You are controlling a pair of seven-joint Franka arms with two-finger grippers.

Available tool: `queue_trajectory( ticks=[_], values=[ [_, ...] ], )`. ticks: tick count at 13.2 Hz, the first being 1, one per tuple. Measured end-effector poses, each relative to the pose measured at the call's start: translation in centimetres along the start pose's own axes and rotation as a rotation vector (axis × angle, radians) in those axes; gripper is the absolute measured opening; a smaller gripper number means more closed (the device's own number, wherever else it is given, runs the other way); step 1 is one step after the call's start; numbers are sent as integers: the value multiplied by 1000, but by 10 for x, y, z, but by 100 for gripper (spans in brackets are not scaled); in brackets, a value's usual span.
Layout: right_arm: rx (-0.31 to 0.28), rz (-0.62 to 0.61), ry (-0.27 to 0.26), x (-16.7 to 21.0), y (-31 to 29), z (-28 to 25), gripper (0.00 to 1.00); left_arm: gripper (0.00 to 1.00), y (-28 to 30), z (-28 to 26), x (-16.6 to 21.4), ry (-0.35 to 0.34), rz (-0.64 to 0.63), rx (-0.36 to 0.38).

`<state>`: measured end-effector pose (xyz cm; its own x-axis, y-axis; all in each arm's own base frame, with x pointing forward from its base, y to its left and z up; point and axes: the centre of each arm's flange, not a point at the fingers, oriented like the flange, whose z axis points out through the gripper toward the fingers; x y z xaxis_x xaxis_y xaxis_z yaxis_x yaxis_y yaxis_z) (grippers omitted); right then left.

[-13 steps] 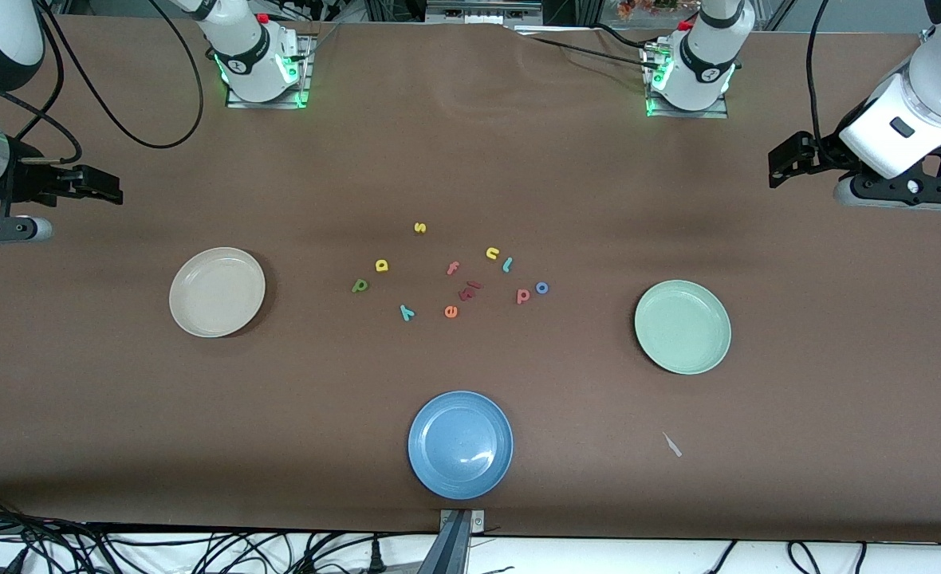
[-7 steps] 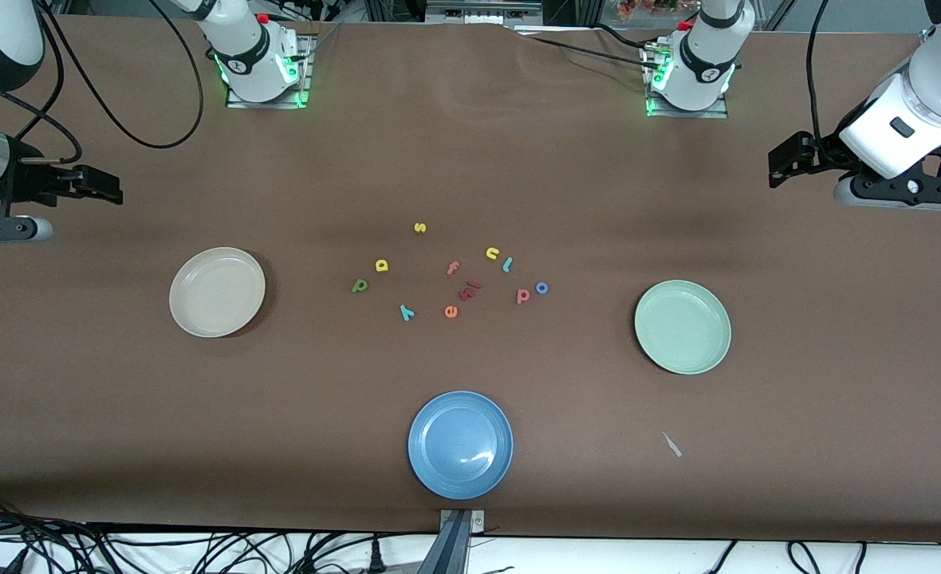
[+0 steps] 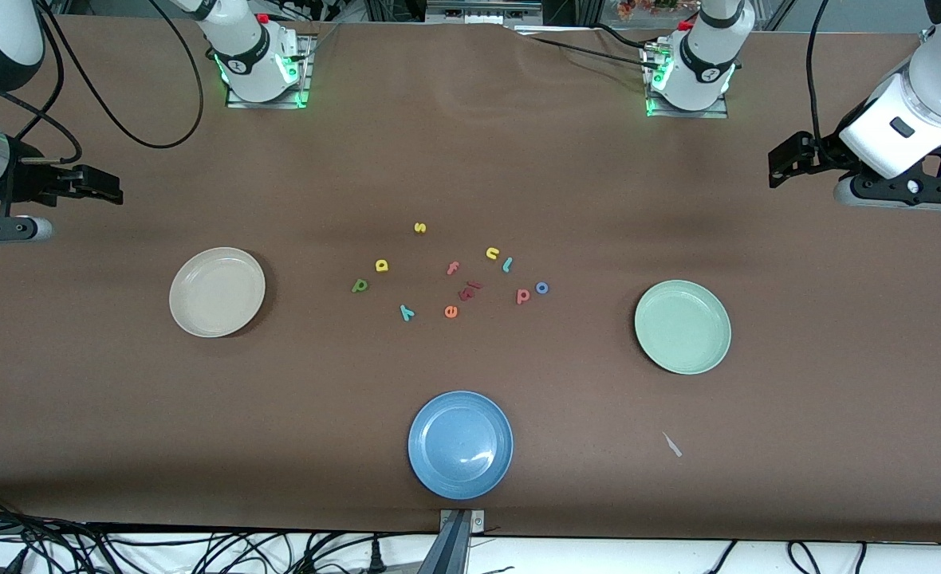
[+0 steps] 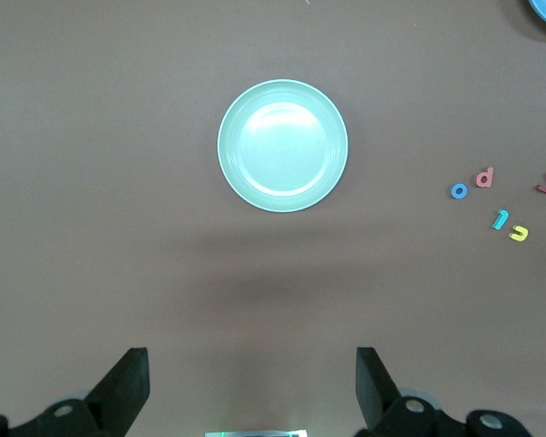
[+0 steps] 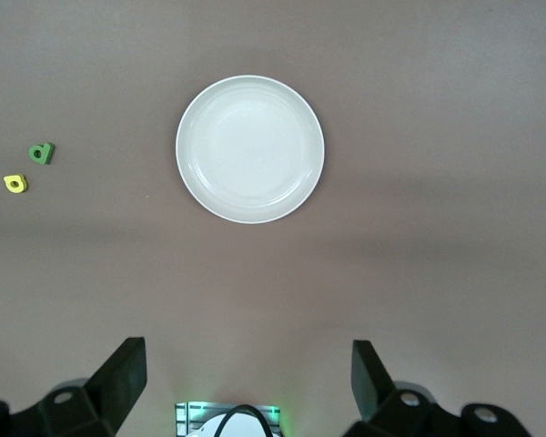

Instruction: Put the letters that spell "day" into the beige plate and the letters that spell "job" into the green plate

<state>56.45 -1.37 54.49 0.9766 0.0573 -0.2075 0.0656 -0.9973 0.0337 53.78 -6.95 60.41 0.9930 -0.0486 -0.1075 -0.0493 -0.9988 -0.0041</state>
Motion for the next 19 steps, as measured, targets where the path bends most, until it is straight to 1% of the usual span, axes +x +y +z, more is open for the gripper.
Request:
queue_trajectory(
  ticks=[9,13,15,16,19],
  values=[
    [0,0,0,0,0,0,100,100,0,0,0,0,1,0],
    [0,0,0,0,0,0,100,100,10,5,2,-9,21,1],
    [0,0,-1,0,0,0,100,100,36,13,7,-23,71,-12],
    [0,0,-2,0,0,0,100,100,62,22,15,-36,113,-37],
    [1,-4,-5,1,-1,2,100,100,146,60,54,-67,238,-68]
  ],
)
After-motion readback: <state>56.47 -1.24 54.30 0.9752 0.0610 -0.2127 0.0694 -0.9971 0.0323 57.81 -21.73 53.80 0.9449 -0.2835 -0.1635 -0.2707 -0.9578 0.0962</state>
